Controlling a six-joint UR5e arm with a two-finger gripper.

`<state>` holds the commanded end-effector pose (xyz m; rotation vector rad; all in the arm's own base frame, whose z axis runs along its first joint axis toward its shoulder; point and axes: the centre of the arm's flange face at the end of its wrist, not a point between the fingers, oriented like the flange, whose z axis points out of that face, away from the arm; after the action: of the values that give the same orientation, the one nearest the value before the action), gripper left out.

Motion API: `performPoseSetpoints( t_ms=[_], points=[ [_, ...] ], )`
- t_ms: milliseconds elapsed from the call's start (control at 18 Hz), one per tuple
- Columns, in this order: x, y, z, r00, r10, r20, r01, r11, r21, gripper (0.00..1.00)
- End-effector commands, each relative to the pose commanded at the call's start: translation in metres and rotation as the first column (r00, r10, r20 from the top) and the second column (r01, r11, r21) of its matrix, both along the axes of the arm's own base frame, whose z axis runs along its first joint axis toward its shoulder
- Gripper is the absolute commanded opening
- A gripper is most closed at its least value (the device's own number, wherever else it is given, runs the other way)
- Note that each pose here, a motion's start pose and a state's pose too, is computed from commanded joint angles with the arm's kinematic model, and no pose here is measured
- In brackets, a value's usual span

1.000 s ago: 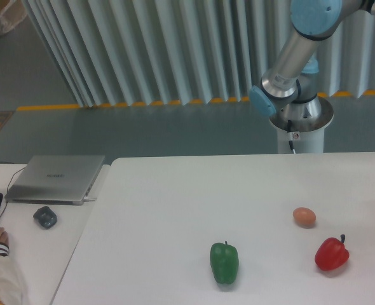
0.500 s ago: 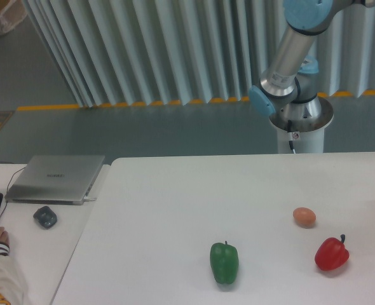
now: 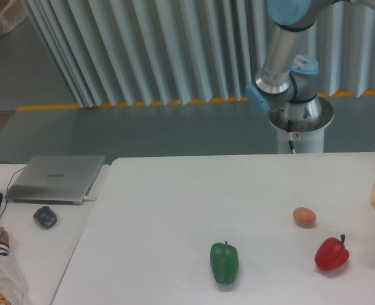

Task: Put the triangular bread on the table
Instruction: 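Carry the triangular bread in the gripper down toward the table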

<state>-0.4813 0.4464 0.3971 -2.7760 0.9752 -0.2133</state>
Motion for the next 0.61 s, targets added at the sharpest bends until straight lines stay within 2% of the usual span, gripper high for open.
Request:
performPoseSetpoints(
  t_ms=[111, 389, 500, 611],
  points=[
    [0.016, 0.02, -0.002, 1.0, -0.005, -0.007, 0.005, 1.0, -0.002, 0.33],
    [0.059, 0.074, -0.006, 0.993, 0.074, -0.087, -0.071, 0.997, 0.034, 0.33],
    [0.074, 0.084, -0.017, 0.99, 0.077, -0.122, -0.074, 0.997, 0.031, 0.33],
    [0.087, 0.088, -0.029, 0.992, 0.063, -0.108, -0.062, 0.998, 0.013, 0.33]
  ],
)
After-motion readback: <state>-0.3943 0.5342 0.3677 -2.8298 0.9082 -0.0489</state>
